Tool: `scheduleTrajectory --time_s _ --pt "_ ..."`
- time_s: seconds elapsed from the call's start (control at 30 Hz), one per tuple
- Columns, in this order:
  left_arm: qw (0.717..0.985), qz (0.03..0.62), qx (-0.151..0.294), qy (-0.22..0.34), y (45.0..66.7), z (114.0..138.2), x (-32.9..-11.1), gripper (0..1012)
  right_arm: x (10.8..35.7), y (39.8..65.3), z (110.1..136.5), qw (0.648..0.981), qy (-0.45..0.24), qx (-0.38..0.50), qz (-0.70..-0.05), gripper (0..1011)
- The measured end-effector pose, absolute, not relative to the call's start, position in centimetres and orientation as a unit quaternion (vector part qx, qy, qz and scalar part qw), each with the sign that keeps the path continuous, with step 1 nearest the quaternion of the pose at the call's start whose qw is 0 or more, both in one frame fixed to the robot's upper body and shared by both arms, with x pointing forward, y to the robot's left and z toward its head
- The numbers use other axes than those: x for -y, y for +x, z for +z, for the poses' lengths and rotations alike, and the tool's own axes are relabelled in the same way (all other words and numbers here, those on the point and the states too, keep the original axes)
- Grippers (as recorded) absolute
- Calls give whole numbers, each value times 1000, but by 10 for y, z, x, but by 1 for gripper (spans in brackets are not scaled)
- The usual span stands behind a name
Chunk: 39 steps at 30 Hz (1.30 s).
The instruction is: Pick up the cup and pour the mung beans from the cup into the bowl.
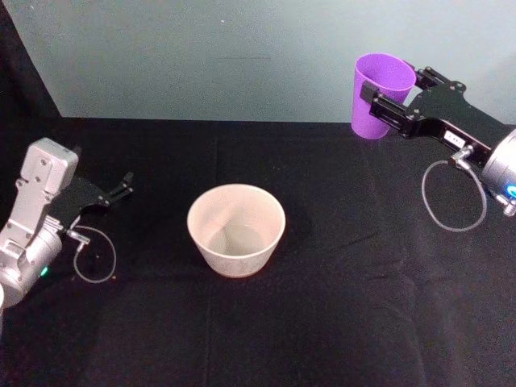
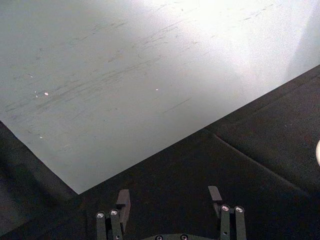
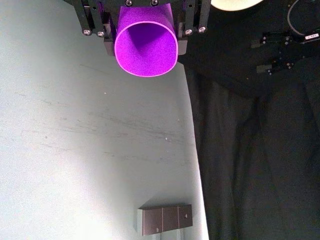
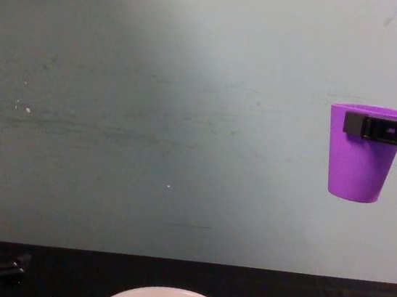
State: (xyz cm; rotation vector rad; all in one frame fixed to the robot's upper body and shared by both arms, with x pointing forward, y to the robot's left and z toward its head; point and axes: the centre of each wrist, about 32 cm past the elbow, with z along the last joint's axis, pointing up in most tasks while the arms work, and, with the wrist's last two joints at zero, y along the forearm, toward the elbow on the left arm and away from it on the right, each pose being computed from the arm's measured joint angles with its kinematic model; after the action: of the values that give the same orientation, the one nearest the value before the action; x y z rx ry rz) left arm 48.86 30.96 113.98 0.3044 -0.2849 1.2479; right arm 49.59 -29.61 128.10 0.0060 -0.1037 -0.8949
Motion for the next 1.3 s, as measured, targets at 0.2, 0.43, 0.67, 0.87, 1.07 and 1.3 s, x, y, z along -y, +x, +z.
scheduleTrajectory --time_s 0.2,0.43,0.67,0.87,1.07,1.3 --pt "791 580 132 141 489 1140 -310 1011 296 496 1281 900 3 50 -433 716" --pt "791 580 132 141 489 1140 -310 1011 296 496 1281 900 3 50 -432 716" --pt "791 580 132 141 489 1140 -310 1011 296 496 1281 900 3 50 -433 715" --pt "791 580 132 141 489 1140 -310 1011 296 496 1281 900 3 50 -432 716" --pt "791 580 132 141 489 1140 -310 1012 296 496 1281 900 3 50 -433 716" --pt "791 580 132 142 489 1140 -310 1012 296 496 1281 900 3 50 -432 716"
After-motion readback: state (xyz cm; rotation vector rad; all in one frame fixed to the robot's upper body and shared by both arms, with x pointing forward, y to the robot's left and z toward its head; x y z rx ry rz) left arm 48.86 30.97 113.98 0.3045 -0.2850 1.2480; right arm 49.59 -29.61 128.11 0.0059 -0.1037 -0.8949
